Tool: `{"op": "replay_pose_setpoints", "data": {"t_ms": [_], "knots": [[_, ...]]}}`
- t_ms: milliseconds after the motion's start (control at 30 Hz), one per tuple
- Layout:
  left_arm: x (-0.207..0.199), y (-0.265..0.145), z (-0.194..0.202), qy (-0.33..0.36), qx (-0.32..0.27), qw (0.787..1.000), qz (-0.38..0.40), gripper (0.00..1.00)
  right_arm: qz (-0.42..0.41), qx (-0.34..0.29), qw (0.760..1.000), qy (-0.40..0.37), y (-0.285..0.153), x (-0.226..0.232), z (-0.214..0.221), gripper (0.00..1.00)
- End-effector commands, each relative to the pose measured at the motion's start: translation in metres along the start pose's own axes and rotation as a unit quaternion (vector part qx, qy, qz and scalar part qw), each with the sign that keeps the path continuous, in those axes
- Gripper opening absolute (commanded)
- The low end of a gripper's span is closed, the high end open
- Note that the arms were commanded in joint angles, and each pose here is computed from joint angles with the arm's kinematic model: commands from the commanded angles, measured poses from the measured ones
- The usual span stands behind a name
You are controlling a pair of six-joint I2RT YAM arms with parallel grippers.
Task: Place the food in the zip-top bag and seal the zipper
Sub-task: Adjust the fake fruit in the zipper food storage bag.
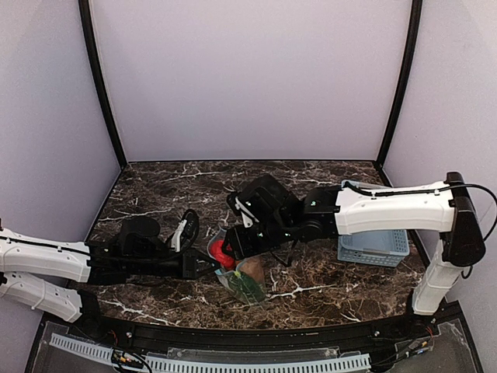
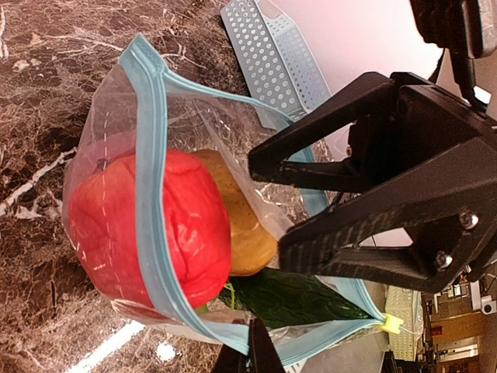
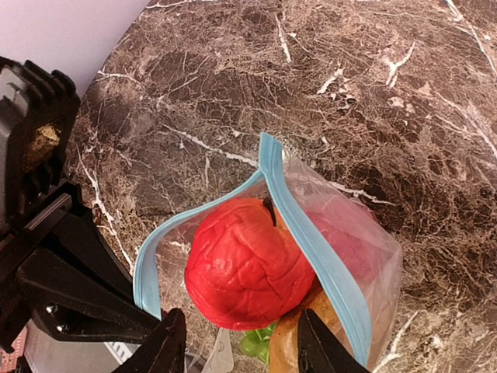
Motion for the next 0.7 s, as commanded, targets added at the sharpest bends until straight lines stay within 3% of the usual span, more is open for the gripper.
{"op": "replay_pose_setpoints", "data": {"t_ms": [0,200,467,667], "knots": [[0.006,-0.002,0.003,-0.004,0.002,1.000,-0.009,0.01,-0.018,0.000,1.000,-0.018,0.012,0.017,-0.002,0.47],[0.005,-0.001,0.002,-0.002,0.002,1.000,-0.008,0.01,0.009,0.011,1.000,-0.024,0.031,0.006,0.004,0.40],[0.002,-0.002,-0.001,-0.002,0.000,1.000,-0.006,0.01,0.103,0.026,0.994,-0.013,0.058,-0.039,0.022,0.33],[0.002,-0.003,-0.002,-0.002,-0.001,1.000,-0.008,0.01,0.092,0.018,0.995,-0.023,0.050,-0.030,0.014,0.33]]}}
Point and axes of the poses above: each gripper's point midway between its finger pads, its own y axis out along the fingers, its own x axis along the line the jaws close on, z = x × y, the point moved 1 cm from there along -y, back along the fingers, and after that the axes turned 11 degrees about y, right-handed, at the moved point
